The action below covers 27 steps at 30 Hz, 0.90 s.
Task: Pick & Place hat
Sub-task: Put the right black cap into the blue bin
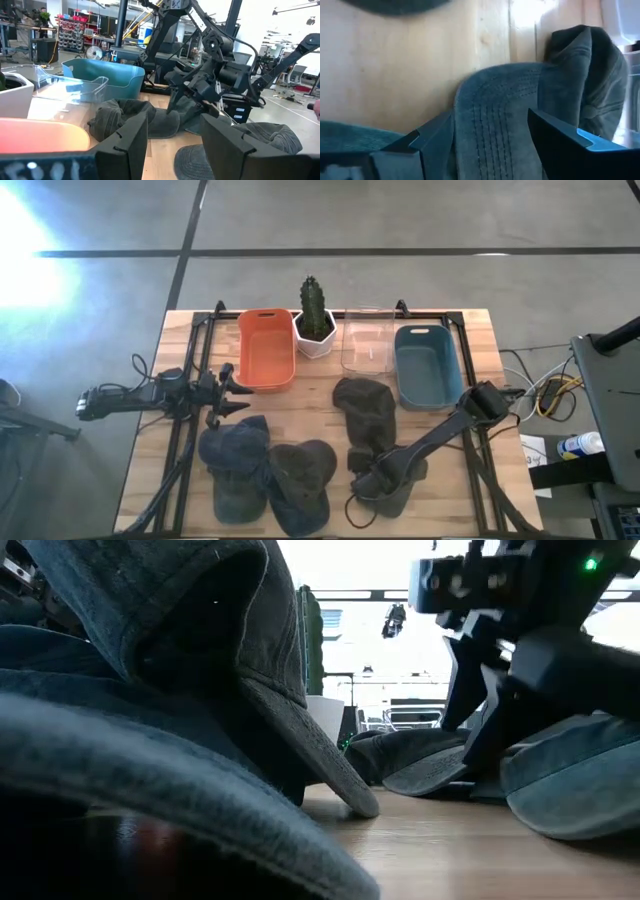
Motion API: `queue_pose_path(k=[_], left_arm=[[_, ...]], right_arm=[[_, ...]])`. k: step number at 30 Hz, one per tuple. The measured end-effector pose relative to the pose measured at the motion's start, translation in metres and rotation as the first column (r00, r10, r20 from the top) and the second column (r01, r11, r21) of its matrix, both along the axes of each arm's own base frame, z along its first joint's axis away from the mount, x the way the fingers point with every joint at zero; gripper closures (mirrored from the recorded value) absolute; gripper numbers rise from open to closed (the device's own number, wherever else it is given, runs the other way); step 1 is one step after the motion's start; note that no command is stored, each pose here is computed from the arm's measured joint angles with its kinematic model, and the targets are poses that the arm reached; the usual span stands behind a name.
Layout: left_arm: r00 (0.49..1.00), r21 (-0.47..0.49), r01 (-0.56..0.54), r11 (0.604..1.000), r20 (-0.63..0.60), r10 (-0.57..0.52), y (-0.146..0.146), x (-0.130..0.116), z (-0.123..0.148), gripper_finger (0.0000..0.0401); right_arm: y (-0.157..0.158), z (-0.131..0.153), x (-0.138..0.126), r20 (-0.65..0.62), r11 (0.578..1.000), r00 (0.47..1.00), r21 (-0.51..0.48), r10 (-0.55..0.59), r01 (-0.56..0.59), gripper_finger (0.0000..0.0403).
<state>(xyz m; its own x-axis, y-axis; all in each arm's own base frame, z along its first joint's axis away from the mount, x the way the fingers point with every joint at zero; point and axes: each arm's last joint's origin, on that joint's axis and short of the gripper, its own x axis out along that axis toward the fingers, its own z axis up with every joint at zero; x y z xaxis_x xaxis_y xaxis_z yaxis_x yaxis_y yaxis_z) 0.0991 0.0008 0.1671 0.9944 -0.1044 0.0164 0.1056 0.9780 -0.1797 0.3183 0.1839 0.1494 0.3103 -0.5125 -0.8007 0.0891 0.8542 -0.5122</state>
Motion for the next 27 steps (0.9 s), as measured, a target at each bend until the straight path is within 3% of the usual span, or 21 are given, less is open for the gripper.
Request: queue_pose_path(k=[7,15,18,23,27], left_arm=[[1.0,0.0,0.0,1.0,-0.002,0.0,0.0,0.0,0.0,0.0227],[1.0,0.0,0.0,1.0,-0.002,0.0,0.0,0.0,0.0,0.0227],[1.0,0.0,0.0,1.0,-0.002,0.0,0.0,0.0,0.0,0.0227],[1.0,0.0,0.0,1.0,-0.002,0.0,0.0,0.0,0.0,0.0227],[1.0,0.0,0.0,1.0,-0.003,0.0,0.0,0.0,0.0,0.0227]], right_arm=[[-0.018,-0.012,0.003,-0.056,0.997,0.996,0.013,-0.076,0.076,0.0169],[-0.018,0.016,0.0,0.011,0.996,0.998,0.065,-0.066,0.065,0.0172],[-0.018,0.012,-0.003,-0.024,0.994,0.998,0.093,-0.063,0.065,0.0171],[-0.023,-0.002,-0.009,-0.074,0.997,0.995,0.038,-0.069,0.072,0.0169],[-0.031,-0.001,-0.009,-0.064,0.994,0.992,0.01,-0.111,0.112,0.019]])
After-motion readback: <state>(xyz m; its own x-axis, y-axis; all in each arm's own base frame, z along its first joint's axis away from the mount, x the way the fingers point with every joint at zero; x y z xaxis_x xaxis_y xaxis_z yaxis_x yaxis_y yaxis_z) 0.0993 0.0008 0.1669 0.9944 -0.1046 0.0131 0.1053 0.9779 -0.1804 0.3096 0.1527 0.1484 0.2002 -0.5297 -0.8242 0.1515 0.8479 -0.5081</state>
